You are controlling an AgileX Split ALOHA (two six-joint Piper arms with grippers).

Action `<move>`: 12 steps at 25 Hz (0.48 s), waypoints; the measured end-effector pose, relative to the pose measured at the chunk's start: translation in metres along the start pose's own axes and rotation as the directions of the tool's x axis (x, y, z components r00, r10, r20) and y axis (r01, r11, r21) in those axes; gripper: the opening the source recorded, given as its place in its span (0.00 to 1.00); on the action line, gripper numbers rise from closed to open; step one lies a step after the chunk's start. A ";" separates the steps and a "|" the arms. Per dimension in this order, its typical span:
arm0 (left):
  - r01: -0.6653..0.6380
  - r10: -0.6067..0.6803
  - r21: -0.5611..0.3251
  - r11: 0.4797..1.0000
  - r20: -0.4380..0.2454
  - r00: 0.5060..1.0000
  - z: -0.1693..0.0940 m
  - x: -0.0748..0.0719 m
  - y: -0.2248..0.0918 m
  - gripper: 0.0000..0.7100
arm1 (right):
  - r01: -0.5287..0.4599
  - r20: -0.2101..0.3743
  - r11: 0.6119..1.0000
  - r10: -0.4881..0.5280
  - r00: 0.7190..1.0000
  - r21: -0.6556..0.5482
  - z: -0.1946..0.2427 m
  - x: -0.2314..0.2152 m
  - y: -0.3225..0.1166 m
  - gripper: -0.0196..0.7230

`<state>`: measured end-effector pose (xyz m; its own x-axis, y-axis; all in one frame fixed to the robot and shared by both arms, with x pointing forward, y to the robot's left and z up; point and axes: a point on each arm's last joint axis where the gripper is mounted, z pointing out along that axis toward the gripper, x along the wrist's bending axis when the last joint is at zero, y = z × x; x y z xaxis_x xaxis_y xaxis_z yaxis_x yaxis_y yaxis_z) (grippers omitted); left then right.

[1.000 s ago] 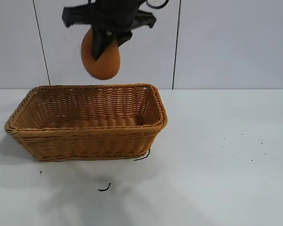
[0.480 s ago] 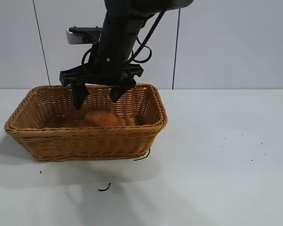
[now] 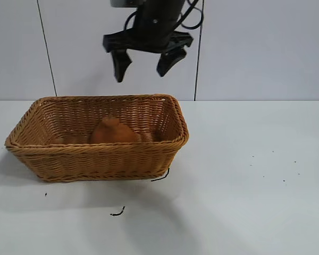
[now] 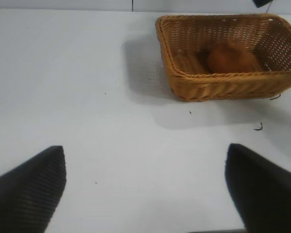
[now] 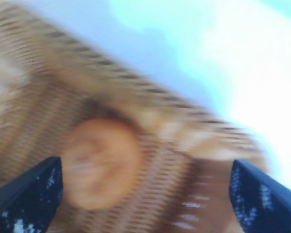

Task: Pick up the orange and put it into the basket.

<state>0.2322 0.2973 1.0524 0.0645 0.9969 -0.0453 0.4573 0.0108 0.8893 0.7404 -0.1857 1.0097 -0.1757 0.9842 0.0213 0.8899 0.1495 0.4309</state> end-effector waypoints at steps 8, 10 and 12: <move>0.000 0.000 -0.001 1.000 0.000 1.000 0.000 0.000 0.000 0.90 | -0.166 0.073 0.982 0.159 0.985 0.092 -0.003 -0.079 -0.011 0.92; 0.000 0.000 -0.001 1.000 0.000 1.000 0.000 0.000 0.000 0.90 | -0.173 0.077 0.981 0.166 0.983 0.092 -0.003 -0.083 -0.011 0.92; 0.000 0.000 -0.001 1.000 0.000 1.000 0.000 0.000 0.000 0.90 | -0.175 0.078 0.980 0.168 0.983 0.095 -0.005 -0.083 -0.012 0.92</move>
<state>0.2322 0.2973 1.0525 0.0645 0.9969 -0.0453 0.4567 0.0109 0.8896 0.7417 -0.2702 1.0072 0.0093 0.9997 0.0232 0.9428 -0.0166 0.3329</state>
